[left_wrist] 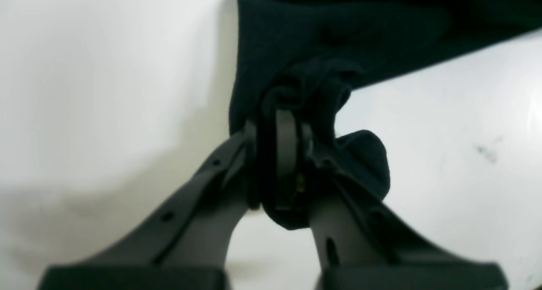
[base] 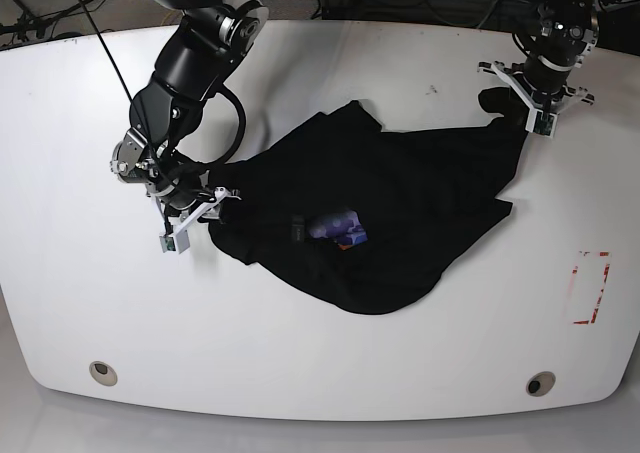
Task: Fold the T-shirt properly
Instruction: 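Grasp the T-shirt edges with the left and right grippers, then lift the T-shirt with both grippers and spread the grippers apart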
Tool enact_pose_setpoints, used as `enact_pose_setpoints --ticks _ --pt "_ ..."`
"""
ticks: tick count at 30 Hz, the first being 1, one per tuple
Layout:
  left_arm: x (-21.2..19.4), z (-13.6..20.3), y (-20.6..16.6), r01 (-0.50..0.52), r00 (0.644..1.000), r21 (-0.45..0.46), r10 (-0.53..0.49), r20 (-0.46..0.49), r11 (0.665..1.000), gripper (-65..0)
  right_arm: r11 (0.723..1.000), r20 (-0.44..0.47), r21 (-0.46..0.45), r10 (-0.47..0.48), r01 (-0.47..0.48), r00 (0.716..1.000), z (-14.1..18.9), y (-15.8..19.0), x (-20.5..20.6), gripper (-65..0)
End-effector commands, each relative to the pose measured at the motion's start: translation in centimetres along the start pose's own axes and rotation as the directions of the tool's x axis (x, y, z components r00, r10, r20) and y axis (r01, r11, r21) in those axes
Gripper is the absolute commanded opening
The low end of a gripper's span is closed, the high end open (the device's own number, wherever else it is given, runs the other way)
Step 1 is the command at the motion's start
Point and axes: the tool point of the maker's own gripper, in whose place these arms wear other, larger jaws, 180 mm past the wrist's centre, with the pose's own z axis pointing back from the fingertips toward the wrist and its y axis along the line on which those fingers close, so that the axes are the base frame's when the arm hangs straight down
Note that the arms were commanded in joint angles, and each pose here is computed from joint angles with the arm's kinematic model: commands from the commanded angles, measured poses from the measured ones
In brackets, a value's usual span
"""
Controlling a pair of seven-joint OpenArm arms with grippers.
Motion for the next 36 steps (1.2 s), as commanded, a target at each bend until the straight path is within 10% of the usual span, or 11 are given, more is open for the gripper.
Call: enact_pose_setpoints --ticks 1,7,16,36 --pt "0.8 0.2 0.3 0.000 1.000 0.013 -0.001 0.029 1.000 -65.0 1.000 -0.143 -0.014 0.026 -0.028 0.989 -0.1 0.1 -3.2 -44.2" --pt "0.8 0.2 0.2 -0.001 1.000 0.014 0.001 0.030 1.000 -65.0 0.999 -0.177 -0.008 0.045 -0.048 0.983 -0.1 0.5 -4.7 -65.0" --pt "1.2 0.7 2.5 -0.016 0.999 0.074 0.012 0.046 0.997 -65.0 0.986 -0.148 -0.121 0.097 -0.115 0.984 3.7 -1.5 -4.1 -65.0" --pt "11.5 3.4 5.4 0.003 0.904 0.135 -0.060 0.424 0.991 -65.0 0.935 0.122 -0.247 0.291 -0.255 0.949 13.6 -1.3 5.8 -65.0"
